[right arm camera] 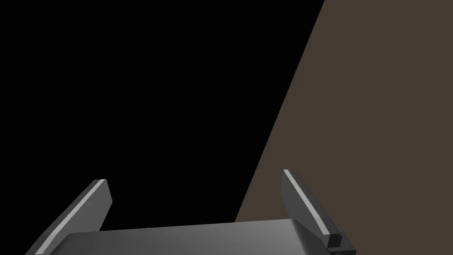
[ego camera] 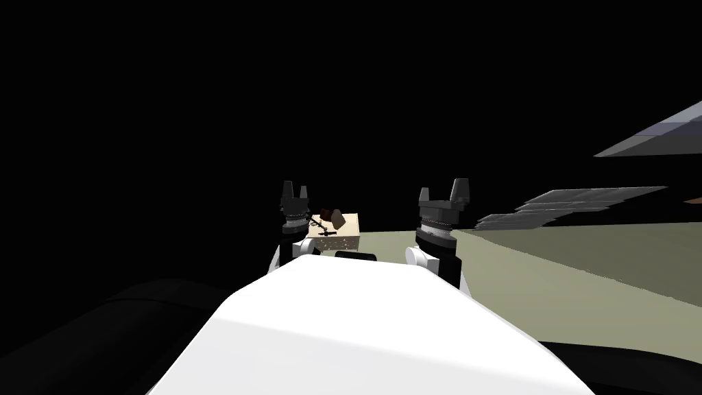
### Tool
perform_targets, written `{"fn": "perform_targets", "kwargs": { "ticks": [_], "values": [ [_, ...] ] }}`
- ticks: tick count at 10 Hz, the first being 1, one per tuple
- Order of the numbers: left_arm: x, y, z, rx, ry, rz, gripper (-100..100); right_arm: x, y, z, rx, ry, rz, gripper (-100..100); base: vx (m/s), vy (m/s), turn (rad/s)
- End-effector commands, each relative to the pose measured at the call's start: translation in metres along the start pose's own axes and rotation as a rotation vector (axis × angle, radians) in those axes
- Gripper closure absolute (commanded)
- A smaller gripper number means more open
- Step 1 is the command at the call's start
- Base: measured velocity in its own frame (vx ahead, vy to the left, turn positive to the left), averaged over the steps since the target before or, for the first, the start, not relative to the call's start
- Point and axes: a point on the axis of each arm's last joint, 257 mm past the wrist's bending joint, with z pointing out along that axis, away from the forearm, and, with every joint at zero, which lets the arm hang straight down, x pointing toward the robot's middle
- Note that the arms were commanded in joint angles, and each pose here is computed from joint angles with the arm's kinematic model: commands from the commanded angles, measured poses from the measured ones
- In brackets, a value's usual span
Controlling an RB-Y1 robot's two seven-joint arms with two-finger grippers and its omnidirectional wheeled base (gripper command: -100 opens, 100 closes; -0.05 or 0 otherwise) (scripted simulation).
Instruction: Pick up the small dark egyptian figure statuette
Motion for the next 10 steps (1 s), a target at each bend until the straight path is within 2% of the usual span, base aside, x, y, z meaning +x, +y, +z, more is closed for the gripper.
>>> {"fn": "perform_targets", "kwargs": {
  "ticks": [1,5,6,8,9,10],
  "values": [
    [0.004,0.022,-0.003,-0.058,0.029,0.001,-100,0.0,0.0,0.0,0.0,0.0,0.0,0,-0.033,0.001,0.075],
    [0.009,0.075,-0.014,-0.2,0.07,0.001,-100,0.0,0.0,0.0,0.0,0.0,0.0,0,-0.059,0.004,0.069],
    [0.009,0.075,-0.014,-0.2,0.07,0.001,-100,0.0,0.0,0.0,0.0,0.0,0.0,0,-0.038,0.0,0.022],
    [0.011,0.11,-0.024,-0.295,0.09,0.003,-100,0.0,0.0,0.0,0.0,0.0,0.0,0,-0.042,0.001,0.061],
    [0.011,0.11,-0.024,-0.295,0.09,0.003,-100,0.0,0.0,0.0,0.0,0.0,0.0,0,-0.04,0.005,0.031],
    [0.011,0.129,-0.031,-0.348,0.099,0.004,-100,0.0,0.0,0.0,0.0,0.0,0.0,0,-0.037,0.01,0.059]
  ]
}}
